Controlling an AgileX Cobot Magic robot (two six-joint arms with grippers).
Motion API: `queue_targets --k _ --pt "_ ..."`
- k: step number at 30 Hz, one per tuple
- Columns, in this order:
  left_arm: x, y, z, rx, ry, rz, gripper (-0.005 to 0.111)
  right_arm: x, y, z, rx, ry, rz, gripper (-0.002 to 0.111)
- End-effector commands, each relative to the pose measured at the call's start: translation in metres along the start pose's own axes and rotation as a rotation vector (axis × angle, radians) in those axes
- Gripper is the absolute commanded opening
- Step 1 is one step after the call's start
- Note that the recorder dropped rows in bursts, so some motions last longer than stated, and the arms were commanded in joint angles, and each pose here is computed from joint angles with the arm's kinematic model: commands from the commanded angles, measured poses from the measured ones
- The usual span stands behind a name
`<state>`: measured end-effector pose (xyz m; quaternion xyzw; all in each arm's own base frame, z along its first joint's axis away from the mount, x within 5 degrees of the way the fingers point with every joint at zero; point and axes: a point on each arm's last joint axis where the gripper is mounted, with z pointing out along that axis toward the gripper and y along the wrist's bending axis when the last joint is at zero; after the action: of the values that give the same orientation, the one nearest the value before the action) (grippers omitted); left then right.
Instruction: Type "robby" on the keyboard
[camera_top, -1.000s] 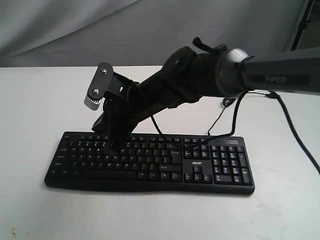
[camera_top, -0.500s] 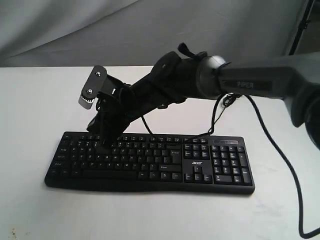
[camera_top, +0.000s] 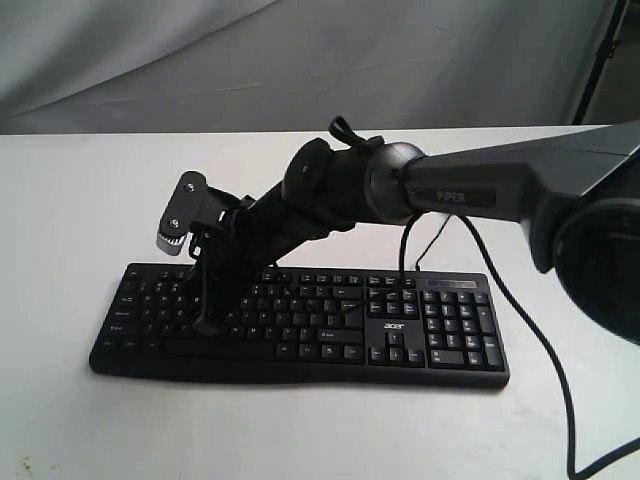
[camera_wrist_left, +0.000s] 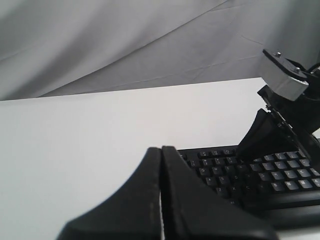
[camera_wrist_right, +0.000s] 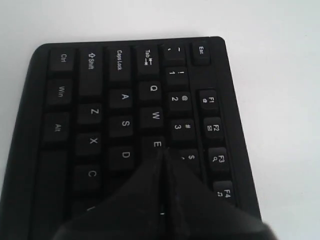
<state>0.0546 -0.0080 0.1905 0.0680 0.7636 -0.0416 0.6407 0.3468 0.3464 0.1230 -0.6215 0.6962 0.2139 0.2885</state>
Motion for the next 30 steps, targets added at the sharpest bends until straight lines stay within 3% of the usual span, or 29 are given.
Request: queue_targets --k 1,30 --pt "0.0008 -0.0003 0.0001 0.005 -0.005 0.003 0.000 -0.0035 -0.0028 -0.0019 0.027 -0.009 -0.002 0.000" --pt "0.0008 -0.0003 0.0001 0.005 -0.005 0.003 0.000 -0.0012 0.0017 0.0079 0.033 0.002 -0.005 0.000"
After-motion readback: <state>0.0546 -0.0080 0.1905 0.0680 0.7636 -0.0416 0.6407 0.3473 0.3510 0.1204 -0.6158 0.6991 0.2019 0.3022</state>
